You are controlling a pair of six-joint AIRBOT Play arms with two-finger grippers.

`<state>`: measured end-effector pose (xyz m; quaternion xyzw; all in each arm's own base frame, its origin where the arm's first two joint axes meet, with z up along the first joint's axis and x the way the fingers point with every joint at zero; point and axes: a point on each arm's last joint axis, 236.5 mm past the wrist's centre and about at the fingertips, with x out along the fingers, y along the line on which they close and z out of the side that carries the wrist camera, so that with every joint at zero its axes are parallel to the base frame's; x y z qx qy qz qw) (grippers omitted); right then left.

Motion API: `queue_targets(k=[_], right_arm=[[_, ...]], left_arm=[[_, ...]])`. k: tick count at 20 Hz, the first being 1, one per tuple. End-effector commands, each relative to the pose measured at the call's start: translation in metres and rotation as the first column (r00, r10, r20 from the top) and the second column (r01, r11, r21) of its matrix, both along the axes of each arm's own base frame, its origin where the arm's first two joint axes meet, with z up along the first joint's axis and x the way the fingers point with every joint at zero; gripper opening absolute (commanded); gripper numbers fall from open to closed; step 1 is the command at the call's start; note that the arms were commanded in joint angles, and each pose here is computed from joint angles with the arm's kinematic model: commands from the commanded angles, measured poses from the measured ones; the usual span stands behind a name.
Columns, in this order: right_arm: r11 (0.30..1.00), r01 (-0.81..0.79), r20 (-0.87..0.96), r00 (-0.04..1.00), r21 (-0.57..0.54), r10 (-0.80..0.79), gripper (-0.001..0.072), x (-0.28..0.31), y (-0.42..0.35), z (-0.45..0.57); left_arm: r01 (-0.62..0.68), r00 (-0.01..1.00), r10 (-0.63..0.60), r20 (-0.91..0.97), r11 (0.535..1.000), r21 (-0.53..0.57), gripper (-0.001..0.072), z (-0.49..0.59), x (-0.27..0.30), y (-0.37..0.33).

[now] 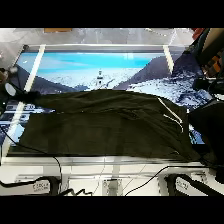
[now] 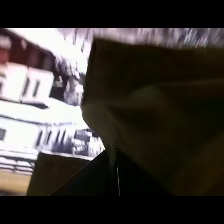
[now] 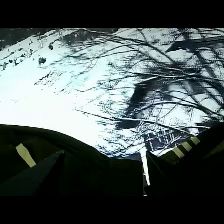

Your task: Fold the clothes and pants, and hang the long-sleeved shirts on hangers.

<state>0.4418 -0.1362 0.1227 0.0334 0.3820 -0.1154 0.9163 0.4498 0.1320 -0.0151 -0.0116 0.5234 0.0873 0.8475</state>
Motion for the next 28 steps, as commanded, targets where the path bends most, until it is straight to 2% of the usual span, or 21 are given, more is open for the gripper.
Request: queue_targets(k=[1, 5, 8, 12, 14, 16, 19, 23, 28], right_arm=[[1.0, 0.001, 0.001, 1.0, 0.001, -0.001, 0.0559, 0.0, 0.0, 0.0], [1.0, 0.001, 0.015, 1.0, -0.004, -0.001, 0.056, 0.003, -0.001, 0.002], [1.0, 0.002, 0.037, 0.999, -0.011, -0.002, 0.0559, 0.006, -0.002, 0.006], [1.0, 0.003, 0.046, 0.999, -0.007, -0.002, 0.0559, 0.007, -0.002, 0.008], [1.0, 0.002, 0.048, 0.999, 0.005, -0.002, 0.0559, 0.008, 0.001, 0.007], [1.0, 0.0, 0.051, 0.999, 0.02, -0.001, 0.056, 0.009, 0.003, 0.007], [1.0, -0.001, 0.049, 0.999, 0.029, -0.001, 0.056, 0.009, 0.005, 0.006], [1.0, -0.001, 0.042, 0.999, 0.031, -0.001, 0.056, 0.008, 0.005, 0.004], [1.0, -0.001, 0.042, 0.999, 0.031, 0.0, 0.056, 0.008, 0.005, 0.005]], left_arm=[[-0.008, 0.986, 0.001, -0.166, 0.999, -0.043, 0.002, -0.051, -0.025, -0.001], [0.001, 0.996, -0.003, -0.088, 1.0, -0.02, 0.002, -0.042, -0.006, 0.002], [0.006, 0.996, -0.009, 0.09, 0.999, 0.033, 0.002, 0.006, 0.036, 0.011], [-0.021, 0.905, -0.037, 0.423, 0.991, 0.131, 0.002, 0.136, 0.089, 0.026], [-0.031, 0.876, -0.045, 0.48, 0.988, 0.149, 0.002, 0.172, 0.086, 0.026], [-0.032, 0.908, -0.026, 0.418, 0.991, 0.131, 0.0019, 0.159, 0.073, 0.028], [-0.021, 0.987, 0.012, 0.16, 0.998, 0.057, 0.0018, 0.067, 0.036, 0.023], [0.012, 0.99, -0.002, -0.144, 0.998, 0.069, 0.002, -0.039, -0.018, 0.027], [0.023, 0.973, -0.007, -0.232, 0.998, 0.066, 0.002, -0.07, -0.031, 0.029]])
